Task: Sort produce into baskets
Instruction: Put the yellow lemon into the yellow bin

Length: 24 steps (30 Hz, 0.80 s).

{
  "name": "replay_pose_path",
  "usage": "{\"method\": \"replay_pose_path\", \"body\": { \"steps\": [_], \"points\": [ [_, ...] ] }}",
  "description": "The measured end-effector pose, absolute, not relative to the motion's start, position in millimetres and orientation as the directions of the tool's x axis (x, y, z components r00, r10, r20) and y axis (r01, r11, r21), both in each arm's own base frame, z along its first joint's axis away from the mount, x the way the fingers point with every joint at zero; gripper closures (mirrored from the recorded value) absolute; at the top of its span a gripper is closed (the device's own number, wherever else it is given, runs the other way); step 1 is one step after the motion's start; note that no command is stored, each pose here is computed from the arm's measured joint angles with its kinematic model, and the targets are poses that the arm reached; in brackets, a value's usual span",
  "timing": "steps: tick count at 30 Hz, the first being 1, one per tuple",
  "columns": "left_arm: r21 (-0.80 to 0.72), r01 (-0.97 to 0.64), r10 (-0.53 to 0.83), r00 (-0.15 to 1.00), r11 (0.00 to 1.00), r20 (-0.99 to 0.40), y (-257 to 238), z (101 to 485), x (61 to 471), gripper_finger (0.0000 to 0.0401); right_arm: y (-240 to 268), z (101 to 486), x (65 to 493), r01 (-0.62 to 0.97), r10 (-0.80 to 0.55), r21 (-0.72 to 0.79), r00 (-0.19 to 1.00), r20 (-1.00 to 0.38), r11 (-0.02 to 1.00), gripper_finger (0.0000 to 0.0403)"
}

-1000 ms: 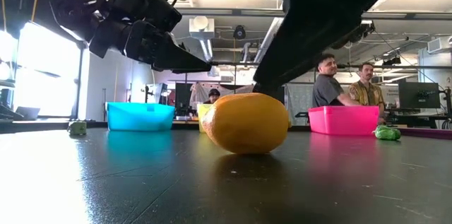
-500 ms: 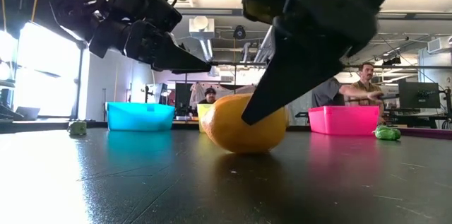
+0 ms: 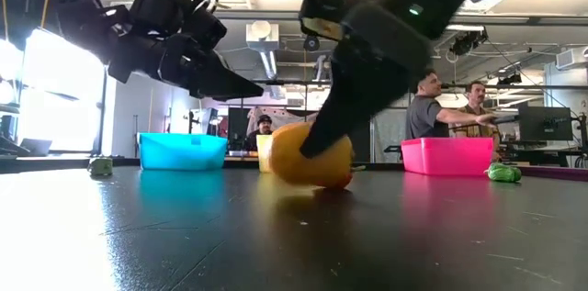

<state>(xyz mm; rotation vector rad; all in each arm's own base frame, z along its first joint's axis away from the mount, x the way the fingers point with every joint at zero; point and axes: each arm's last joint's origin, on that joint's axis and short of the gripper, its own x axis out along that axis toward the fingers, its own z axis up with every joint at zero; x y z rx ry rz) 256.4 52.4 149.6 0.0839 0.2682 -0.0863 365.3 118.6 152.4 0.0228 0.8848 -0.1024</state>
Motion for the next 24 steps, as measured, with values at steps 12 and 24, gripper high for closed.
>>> {"method": "replay_pose_path", "body": {
  "steps": [12, 24],
  "points": [
    [0.088, -0.02, 0.034, 0.985, 0.996, -0.166, 54.4, 167.6, 213.5, 0.04, 11.4, 216.3, 394.2, 0.361, -0.284, -0.049, 0.635, -0.719, 0.931, 0.0211],
    [0.116, -0.129, 0.141, 0.985, 0.985, -0.104, 53.5, 177.3, 199.4, 0.04, -111.2, 215.5, 406.6, 0.749, -0.543, 0.245, 0.628, -0.558, 0.615, 0.0211]
  ]
}}
